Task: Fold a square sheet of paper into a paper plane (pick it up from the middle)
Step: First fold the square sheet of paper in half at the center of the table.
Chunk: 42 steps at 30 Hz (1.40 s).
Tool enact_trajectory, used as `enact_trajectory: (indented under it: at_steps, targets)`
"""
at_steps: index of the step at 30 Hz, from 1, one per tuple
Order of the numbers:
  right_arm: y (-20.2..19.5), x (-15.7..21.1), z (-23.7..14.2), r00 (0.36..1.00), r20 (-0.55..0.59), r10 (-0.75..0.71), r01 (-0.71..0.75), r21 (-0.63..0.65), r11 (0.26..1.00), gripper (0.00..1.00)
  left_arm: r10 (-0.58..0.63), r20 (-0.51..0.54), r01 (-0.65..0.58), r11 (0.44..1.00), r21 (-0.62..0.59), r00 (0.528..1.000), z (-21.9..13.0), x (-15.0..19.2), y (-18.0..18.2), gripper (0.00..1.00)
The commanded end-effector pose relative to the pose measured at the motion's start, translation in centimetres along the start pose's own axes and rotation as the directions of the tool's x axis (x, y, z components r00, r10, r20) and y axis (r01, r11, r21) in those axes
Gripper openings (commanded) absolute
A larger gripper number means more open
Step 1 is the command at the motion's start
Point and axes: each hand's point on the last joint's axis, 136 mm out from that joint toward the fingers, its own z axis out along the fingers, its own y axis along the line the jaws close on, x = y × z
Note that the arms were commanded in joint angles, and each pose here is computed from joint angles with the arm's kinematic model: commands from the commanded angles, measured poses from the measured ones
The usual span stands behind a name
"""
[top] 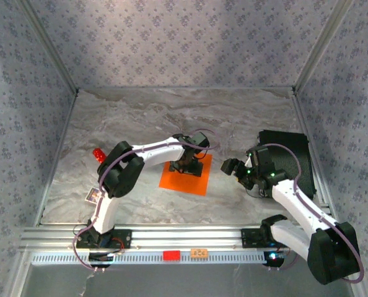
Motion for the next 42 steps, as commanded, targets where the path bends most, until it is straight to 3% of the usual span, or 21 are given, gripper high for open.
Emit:
enact_trajectory:
  at_steps: [1, 16, 31, 42]
  targets:
    - [0.0, 0.2, -0.3, 1.000, -0.008, 0.005, -0.005, -0.002, 1.000, 0.86, 0.001, -0.036, -0.001, 1.000, 0.008, 0.999, 0.6, 1.3, 0.1, 0.82]
    - [0.1, 0.3, -0.7, 1.000, 0.005, 0.011, -0.011, -0.010, 1.000, 0.87, -0.006, 0.000, 0.006, 0.999, 0.034, 1.000, -0.2, 1.0, -0.1, 0.76]
    - [0.3, 0.2, -0.8, 1.000, 0.005, 0.005, -0.005, -0.018, 1.000, 0.87, 0.003, 0.054, -0.003, 1.000, 0.011, 0.999, -1.9, -1.1, 0.0, 0.85]
    - [-0.1, 0.4, -0.6, 1.000, 0.004, 0.013, -0.013, -0.009, 1.000, 0.88, 0.005, -0.034, -0.005, 1.000, -0.013, 0.999, 1.2, 0.5, 0.6, 0.87]
